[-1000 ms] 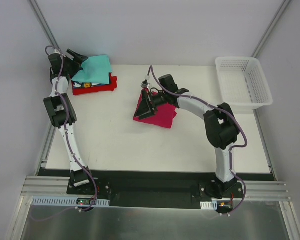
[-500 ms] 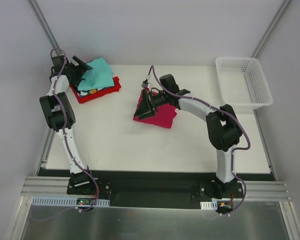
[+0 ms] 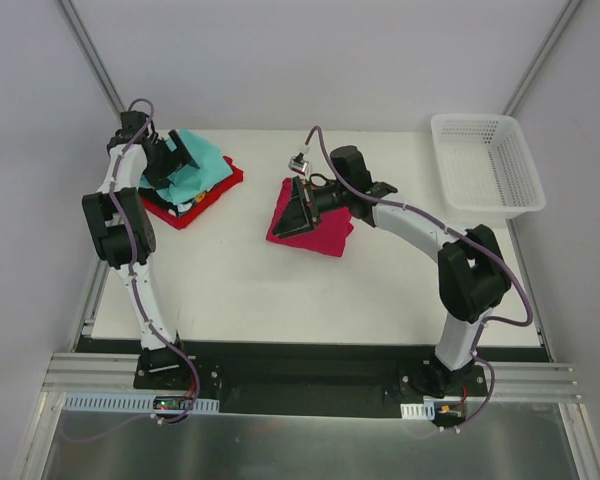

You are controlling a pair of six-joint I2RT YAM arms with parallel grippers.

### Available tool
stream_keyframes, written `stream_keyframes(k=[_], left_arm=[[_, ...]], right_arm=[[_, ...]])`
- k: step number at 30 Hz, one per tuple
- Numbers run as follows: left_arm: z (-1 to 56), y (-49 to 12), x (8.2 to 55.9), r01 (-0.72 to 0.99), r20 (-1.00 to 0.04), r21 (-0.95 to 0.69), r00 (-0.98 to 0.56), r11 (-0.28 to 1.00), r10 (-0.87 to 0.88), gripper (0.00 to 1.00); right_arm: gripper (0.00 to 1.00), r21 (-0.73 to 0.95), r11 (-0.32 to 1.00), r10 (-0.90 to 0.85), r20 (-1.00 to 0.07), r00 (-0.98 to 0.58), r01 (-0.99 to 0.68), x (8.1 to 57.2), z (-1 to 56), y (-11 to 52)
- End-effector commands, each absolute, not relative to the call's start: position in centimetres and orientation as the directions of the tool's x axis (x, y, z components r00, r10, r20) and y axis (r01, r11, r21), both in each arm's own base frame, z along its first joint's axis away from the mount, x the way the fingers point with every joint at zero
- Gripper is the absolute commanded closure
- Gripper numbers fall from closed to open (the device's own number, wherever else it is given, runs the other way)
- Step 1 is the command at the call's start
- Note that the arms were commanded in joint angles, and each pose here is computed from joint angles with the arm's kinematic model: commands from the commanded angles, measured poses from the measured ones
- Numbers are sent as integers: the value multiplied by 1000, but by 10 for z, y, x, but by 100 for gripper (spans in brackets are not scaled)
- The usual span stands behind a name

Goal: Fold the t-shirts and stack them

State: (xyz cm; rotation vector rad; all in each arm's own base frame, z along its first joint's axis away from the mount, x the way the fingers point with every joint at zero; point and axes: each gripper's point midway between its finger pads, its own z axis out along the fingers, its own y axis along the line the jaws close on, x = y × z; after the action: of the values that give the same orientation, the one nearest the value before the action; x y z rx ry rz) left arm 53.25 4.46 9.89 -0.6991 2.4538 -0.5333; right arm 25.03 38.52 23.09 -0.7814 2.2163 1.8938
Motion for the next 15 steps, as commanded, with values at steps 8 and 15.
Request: stream_keyframes(k=[8,15], left_arm=[[98,-25,416,-258,-170,-242,-938,935,-303,1],[99,-41,362,-240,-100,-207,-959,948,-265,1]], right_arm=[[4,843,20,-264,-514,-816,-538,221,278,368],[4,837,6,-261,-526,-809,-547,207,288,360]])
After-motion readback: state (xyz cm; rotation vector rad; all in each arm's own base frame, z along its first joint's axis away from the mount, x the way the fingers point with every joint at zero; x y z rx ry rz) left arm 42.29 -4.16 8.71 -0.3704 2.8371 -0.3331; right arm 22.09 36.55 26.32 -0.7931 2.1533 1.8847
